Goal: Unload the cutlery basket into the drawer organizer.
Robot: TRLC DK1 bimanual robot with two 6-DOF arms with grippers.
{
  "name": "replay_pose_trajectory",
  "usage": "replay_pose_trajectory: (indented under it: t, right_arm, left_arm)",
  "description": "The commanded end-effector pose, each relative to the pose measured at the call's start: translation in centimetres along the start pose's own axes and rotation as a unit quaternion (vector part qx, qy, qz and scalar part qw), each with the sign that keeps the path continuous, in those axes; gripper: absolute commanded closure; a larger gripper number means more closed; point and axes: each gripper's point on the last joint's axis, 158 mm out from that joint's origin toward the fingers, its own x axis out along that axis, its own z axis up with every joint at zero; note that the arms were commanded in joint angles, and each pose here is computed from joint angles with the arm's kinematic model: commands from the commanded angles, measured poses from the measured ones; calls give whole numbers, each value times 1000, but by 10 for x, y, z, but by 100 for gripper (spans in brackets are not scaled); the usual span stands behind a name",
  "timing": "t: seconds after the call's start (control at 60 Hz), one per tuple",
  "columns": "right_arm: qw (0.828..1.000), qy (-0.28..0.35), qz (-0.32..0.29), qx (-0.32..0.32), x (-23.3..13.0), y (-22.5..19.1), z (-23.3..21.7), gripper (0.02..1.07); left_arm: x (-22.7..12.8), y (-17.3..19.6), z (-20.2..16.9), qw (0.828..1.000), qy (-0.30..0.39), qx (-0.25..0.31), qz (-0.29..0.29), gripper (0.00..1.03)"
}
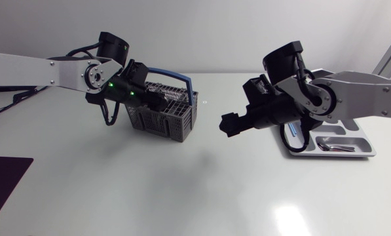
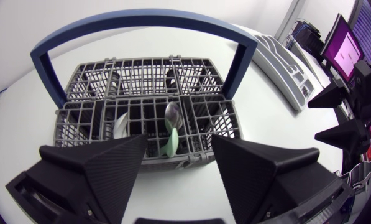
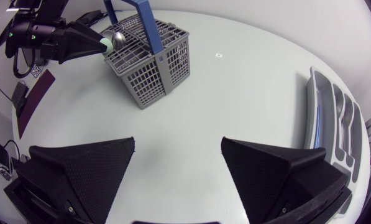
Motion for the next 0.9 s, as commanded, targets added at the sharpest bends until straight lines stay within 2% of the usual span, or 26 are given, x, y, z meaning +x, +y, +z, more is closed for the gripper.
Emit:
replay_pose_trajectory:
  t: [0.0,0.05,0.25,0.383,0.517,0.667,0.833,0.883]
  right_arm:
    - [1000,-9,1,1,5,4,10,7]
    - [1000,-9,0,-2,5,6,11,7]
    - [1000,-5,0,-4,9,7,8,7]
    - [1000,-4,0,-4,11,7,7,7]
    - [1000,-1,1,-5,13,8,5,7]
    - [1000,2,0,-5,14,8,1,7]
    - [1000,6,-4,-7,16,8,-2,7]
    - [1000,6,-5,-7,16,8,-3,7]
  left_arm:
    - [5,-2,-7,1000,4,-6,0,44]
    - [5,-1,-6,1000,2,-6,0,44]
    - [14,0,-11,1000,9,-7,-1,61]
    - [19,0,-15,1000,16,-6,0,62]
    - [22,3,-17,1000,19,-7,5,75]
    - [24,4,-20,1000,21,-8,8,80]
    - [24,5,-18,1000,14,-7,11,99]
    - [24,5,-18,1000,14,-7,11,99]
